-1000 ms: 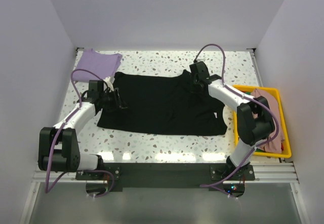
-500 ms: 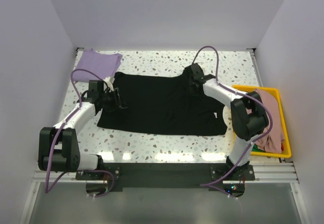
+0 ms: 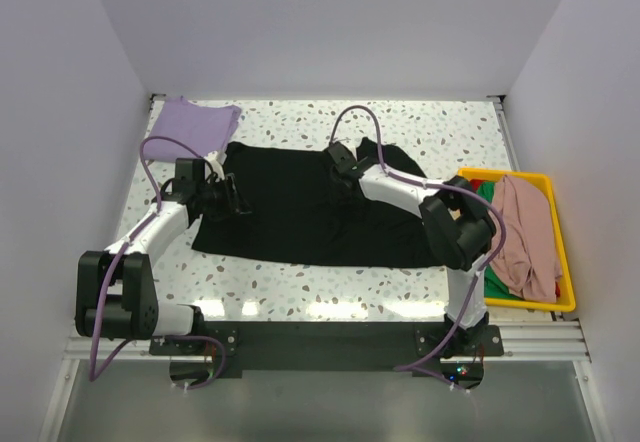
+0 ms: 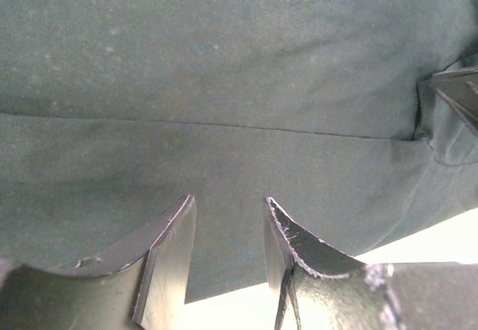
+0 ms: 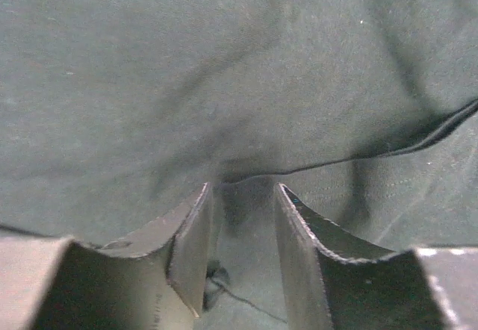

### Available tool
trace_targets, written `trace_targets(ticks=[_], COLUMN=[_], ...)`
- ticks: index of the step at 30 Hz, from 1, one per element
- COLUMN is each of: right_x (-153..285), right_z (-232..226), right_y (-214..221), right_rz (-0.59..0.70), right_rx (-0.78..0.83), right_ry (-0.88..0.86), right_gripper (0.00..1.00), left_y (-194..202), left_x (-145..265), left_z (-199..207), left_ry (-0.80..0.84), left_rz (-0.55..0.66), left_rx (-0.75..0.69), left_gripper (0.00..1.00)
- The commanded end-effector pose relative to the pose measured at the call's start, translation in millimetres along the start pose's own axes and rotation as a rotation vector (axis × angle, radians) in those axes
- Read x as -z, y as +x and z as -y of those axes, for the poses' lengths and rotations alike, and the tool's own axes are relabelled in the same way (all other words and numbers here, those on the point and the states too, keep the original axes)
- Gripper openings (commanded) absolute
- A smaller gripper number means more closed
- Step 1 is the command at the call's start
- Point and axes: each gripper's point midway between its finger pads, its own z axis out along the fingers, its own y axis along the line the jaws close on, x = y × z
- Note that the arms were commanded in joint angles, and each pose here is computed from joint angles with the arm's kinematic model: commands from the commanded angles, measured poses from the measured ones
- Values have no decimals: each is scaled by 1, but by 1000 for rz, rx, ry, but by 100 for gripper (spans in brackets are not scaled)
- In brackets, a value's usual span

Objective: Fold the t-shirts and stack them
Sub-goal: Fold the tshirt

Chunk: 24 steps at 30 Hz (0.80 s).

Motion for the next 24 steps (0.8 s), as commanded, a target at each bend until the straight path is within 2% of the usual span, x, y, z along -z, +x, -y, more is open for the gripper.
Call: trace_targets(ticks=[1, 6, 9, 10, 14, 16, 24], right_x=[0, -6, -6, -5, 4, 9, 35], right_z=[-7, -9, -11, -12, -14, -17, -30], right_y=[-7, 0, 1, 0, -7, -10, -29], right_rz=[5, -20, -21, -16, 15, 41, 145], right_rx=[-30, -33, -38, -43, -61, -69, -66], right_ry=[-14, -13, -21, -28, -56, -77, -169], right_gripper=[41, 34, 25, 18, 3, 0, 0], left_y=[-3, -3, -3, -3, -3, -4, -4], left_x=[0, 0, 0, 0, 0, 1, 1], left_z=[4, 3, 3, 4, 3, 3, 3], left_ry=[14, 13, 13, 13, 11, 10, 9], left_rz=[15, 16, 16, 17, 16, 18, 19], left_rx=[-29, -29, -29, -30, -29, -30, -30], left_gripper=[46, 46, 46, 46, 46, 46, 46])
